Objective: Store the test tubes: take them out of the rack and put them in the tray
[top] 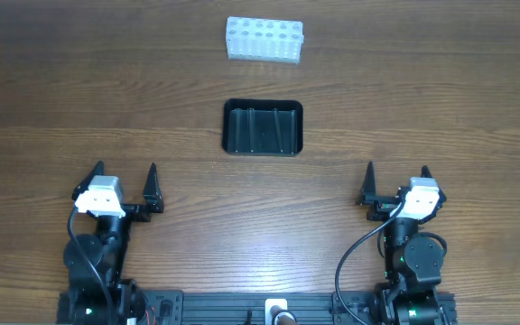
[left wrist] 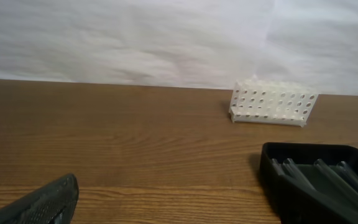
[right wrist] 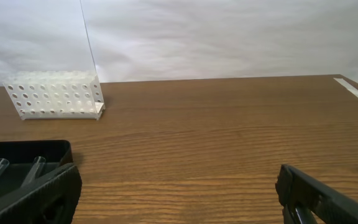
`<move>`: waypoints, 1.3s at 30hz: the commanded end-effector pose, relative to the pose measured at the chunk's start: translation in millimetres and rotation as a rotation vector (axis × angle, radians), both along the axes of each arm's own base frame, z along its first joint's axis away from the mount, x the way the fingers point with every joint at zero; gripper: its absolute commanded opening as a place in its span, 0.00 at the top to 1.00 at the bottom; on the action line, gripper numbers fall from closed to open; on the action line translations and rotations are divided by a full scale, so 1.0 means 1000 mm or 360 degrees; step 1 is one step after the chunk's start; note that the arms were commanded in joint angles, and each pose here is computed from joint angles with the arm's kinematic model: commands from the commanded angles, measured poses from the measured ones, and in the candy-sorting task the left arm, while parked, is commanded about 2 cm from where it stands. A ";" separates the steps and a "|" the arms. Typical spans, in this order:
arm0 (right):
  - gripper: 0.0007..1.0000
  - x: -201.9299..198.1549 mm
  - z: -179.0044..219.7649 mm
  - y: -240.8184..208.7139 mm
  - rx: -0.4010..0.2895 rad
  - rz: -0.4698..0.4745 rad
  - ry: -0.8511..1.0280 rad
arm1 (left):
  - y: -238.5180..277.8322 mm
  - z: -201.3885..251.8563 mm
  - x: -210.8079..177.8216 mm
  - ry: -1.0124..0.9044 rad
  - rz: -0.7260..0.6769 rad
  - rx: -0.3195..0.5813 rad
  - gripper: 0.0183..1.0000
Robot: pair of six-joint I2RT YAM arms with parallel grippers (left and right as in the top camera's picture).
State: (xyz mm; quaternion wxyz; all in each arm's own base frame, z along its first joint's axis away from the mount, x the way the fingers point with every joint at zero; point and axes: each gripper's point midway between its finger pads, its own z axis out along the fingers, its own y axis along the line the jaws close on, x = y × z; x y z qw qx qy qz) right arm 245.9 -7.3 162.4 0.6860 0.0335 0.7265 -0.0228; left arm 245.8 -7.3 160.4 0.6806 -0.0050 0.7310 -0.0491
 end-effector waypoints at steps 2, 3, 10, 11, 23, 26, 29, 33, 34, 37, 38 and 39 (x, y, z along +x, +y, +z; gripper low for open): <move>0.01 0.000 -0.003 0.000 -0.0002 0.0004 0.0006 | -0.001 -0.001 0.000 -0.0011 -0.0011 0.0024 0.00; 0.01 0.000 -0.002 0.000 -0.0002 0.0004 0.0005 | -0.001 -0.001 0.000 -0.0011 -0.0010 0.0024 0.00; 0.01 0.000 -0.003 0.000 -0.0002 0.0004 0.0006 | 0.004 -0.001 0.000 -0.0011 0.0023 0.0024 0.00; 0.01 0.000 -0.003 0.000 -0.0002 0.0004 0.0006 | 0.006 -0.001 0.000 -0.0011 0.0034 0.0024 0.00; 0.01 0.000 -0.003 0.000 -0.0002 0.0004 0.0006 | 0.013 -0.001 0.000 -0.0011 0.0079 0.0024 0.00; 0.01 0.000 -0.003 0.000 -0.0002 0.0004 0.0006 | 0.013 -0.001 0.000 -0.0011 0.0079 0.0024 0.00; 0.01 0.000 -0.003 0.000 -0.0002 0.0004 0.0006 | 0.013 -0.001 0.000 -0.0011 0.0079 0.0024 0.00; 0.01 0.000 -0.003 0.000 -0.0002 0.0004 0.0006 | 0.013 -0.001 0.000 -0.0011 0.0079 0.0024 0.00; 0.01 0.000 -0.003 0.000 -0.0002 0.0004 0.0006 | 0.013 -0.001 0.000 -0.0011 0.0079 0.0024 0.00; 0.01 0.000 -0.002 0.000 -0.0002 0.0004 0.0005 | 0.013 -0.001 0.000 -0.0011 0.0079 0.0024 0.00; 0.01 0.000 -0.003 0.000 -0.0002 0.0004 0.0006 | 0.013 -0.001 0.000 -0.0011 0.0079 0.0024 0.00; 0.01 0.000 -0.003 0.000 -0.0002 0.0004 0.0006 | 0.013 -0.001 0.000 -0.0011 0.0079 0.0024 0.00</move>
